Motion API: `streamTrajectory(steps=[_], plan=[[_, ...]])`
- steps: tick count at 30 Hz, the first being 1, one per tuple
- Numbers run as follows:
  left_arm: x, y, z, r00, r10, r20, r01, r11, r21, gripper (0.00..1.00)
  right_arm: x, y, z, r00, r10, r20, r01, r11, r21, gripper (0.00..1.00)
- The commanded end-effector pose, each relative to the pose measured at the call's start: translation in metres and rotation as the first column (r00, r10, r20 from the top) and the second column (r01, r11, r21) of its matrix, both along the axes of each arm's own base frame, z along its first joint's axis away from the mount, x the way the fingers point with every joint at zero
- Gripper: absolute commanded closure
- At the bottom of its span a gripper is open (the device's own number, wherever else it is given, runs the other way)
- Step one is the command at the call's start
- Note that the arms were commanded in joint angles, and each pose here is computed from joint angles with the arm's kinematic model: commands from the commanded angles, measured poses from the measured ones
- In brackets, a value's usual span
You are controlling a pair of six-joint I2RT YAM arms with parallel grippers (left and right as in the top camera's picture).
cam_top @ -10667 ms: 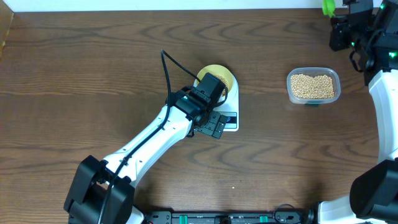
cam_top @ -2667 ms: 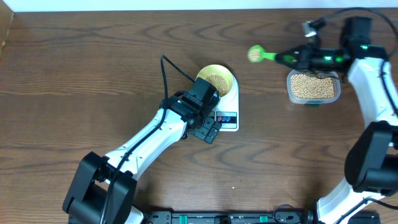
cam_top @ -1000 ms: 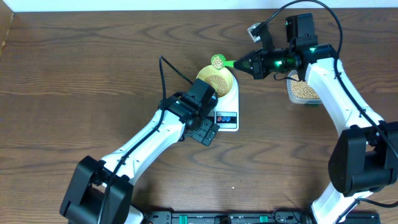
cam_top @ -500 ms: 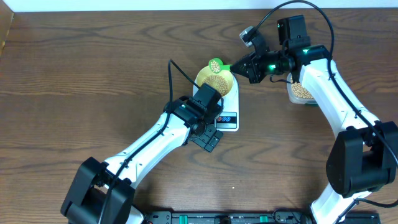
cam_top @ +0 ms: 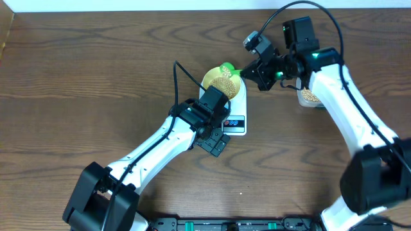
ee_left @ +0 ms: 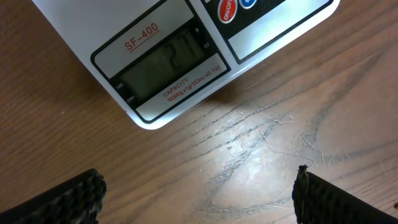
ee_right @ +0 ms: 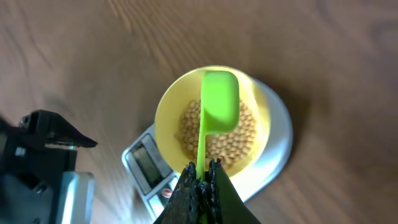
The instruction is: Scoop item into bowl and weigh 50g on scale
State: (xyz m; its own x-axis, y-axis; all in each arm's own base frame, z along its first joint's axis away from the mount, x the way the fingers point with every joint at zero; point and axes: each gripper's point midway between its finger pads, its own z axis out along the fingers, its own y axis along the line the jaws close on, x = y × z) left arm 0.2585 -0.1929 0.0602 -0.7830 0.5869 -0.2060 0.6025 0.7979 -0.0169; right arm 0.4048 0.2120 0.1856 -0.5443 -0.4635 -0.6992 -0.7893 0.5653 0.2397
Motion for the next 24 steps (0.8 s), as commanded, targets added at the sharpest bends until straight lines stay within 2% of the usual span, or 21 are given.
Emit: streamTrajectory(steps=[1, 9, 24], plan=[[0.001, 0.001, 0.005, 1.000, -0.010, 0.019, 0.010, 1.000, 0.001, 0.02, -0.004, -0.001, 0.038, 0.987, 0.040, 0.156, -0.034, 0.999, -0.040, 0.99], [0.001, 0.001, 0.005, 1.000, -0.010, 0.019, 0.010, 1.000, 0.001, 0.02, -0.012, -0.005, 0.064, 0.960, 0.071, 0.271, -0.045, 0.994, -0.102, 0.99], [0.004, -0.001, 0.006, 0.999, -0.010, 0.030, 0.010, 1.000, -0.007, 0.02, -0.014, 0.000, 0.068, 0.956, 0.089, 0.280, -0.068, 0.994, -0.082, 0.99]])
